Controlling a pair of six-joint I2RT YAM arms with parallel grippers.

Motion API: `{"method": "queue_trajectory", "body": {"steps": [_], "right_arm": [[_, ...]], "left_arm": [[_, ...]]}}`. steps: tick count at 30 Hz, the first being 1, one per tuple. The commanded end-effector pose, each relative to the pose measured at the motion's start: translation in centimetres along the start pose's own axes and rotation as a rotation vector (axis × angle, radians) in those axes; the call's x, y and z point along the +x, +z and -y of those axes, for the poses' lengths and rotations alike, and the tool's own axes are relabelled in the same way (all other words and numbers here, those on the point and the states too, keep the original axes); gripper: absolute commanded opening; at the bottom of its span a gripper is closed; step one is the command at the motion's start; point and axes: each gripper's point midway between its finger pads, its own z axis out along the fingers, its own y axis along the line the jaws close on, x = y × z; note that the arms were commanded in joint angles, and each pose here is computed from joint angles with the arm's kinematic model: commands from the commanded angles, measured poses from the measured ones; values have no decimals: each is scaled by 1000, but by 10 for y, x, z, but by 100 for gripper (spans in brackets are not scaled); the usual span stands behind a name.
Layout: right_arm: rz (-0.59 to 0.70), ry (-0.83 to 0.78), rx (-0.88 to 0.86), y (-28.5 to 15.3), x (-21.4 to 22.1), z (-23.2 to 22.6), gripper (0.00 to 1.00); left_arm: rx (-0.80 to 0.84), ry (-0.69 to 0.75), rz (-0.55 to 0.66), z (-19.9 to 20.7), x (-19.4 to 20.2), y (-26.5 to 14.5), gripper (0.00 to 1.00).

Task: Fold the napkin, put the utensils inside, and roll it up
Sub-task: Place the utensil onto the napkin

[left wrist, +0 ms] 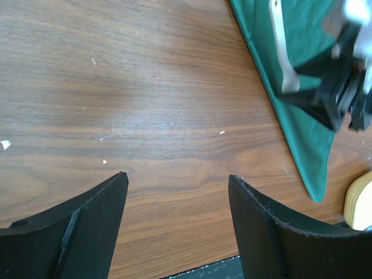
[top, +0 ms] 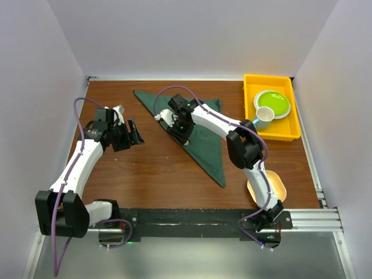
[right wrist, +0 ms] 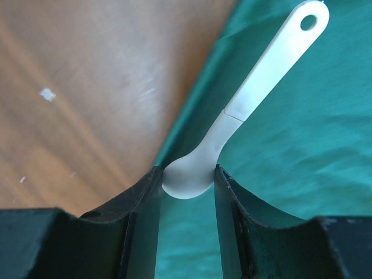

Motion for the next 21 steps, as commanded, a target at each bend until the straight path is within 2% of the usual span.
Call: {"method": "queue_trajectory", "body": {"steps": [1, 11, 21], "right_arm": [[38, 35, 25, -11, -22, 9, 0], [4, 19, 71, 1, -18, 30, 0], [23, 11, 79, 10, -29, 36, 0]], "left_arm": [[-12, 24, 20, -5, 1, -5, 74], [-19, 35, 5, -8, 5, -2, 73], [-18, 53, -6, -9, 5, 0, 73]]}}
